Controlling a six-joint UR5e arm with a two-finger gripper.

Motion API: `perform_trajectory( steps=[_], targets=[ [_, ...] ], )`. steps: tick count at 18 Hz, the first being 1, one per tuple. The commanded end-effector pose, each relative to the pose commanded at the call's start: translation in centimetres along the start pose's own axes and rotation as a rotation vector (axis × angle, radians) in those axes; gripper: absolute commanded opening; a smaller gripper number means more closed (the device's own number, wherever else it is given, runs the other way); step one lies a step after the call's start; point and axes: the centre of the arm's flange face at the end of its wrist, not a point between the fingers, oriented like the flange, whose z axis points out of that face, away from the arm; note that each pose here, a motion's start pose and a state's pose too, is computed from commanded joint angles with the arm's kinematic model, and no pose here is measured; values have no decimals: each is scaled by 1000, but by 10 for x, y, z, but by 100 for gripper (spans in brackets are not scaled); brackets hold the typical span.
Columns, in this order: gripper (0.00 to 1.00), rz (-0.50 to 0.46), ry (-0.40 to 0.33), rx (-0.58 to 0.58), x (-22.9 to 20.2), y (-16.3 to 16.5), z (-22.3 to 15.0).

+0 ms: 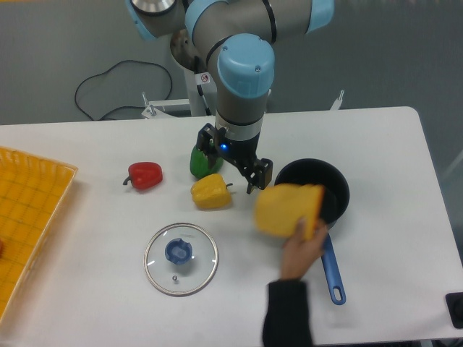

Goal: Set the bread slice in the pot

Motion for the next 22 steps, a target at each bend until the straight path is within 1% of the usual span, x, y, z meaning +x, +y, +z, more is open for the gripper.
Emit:
perform_trajectory(
  steps=[10, 16, 19, 22],
  targets=[
    [100, 6, -3, -1, 2, -2, 0],
    [100, 22, -24, 3, 0, -7, -8],
    [100, 22, -21, 1, 1, -6, -7],
    [100, 51, -21, 2, 5, -10, -7]
  ],
)
